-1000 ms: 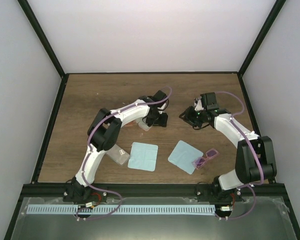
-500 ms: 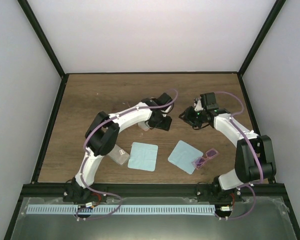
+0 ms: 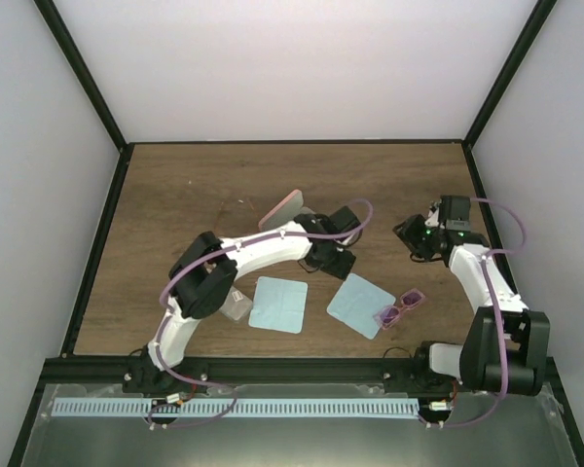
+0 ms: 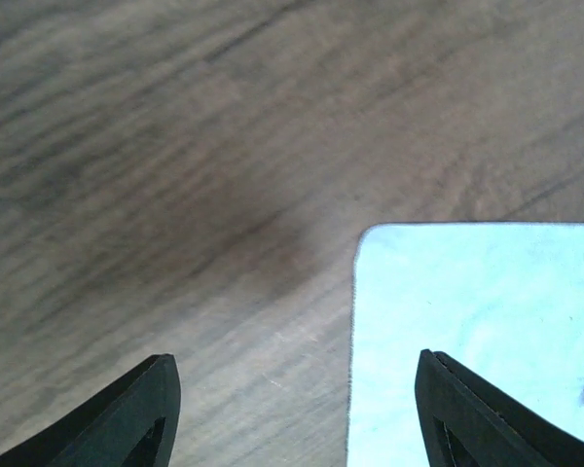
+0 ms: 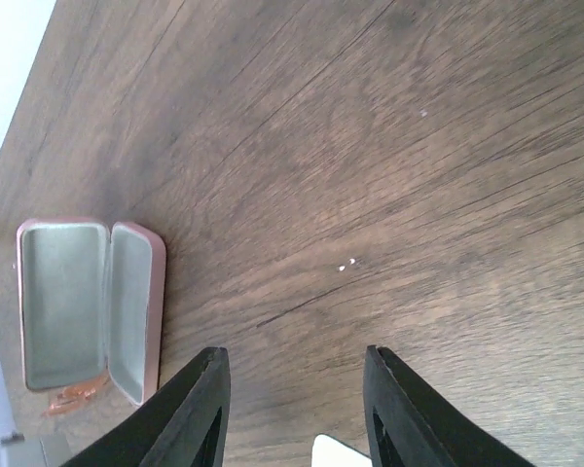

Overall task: Organize the sunglasses
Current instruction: Adjust the glasses cleaning cloth at the center of the board.

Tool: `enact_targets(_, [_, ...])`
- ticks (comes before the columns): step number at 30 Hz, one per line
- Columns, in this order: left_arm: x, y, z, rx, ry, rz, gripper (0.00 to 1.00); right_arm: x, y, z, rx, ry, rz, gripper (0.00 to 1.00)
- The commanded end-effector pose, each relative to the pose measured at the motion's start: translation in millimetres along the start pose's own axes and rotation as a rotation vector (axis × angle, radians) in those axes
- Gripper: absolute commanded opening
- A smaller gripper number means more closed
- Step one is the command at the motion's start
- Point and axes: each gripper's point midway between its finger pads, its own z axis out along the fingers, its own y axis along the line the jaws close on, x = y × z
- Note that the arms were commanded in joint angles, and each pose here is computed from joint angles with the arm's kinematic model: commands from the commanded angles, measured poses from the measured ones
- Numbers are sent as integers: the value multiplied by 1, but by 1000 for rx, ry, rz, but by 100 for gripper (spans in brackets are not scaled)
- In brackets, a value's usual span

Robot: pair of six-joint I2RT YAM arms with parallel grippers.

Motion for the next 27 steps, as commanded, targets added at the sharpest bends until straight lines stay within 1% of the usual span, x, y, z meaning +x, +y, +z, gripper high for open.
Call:
enact_targets(1, [2,-20,2,-44,-53,57,67,-9,-9,-12,36,-33,11,40])
enact_targets(5, [4,-30,12,-91,-57,100,67,-7,-7,-17,18,-40,15,40])
enact_targets(10, [3,-21,25,-242,-57,157,67,-5,-8,-20,26,-43,8,40])
enact_targets(14, [8,-18,35,-288,-41,194,67,-3,-10,-19,26,-38,4,40])
enact_targets(27, [31,24,52,-503,28,214,67,4,-13,-13,12,-12,4,40])
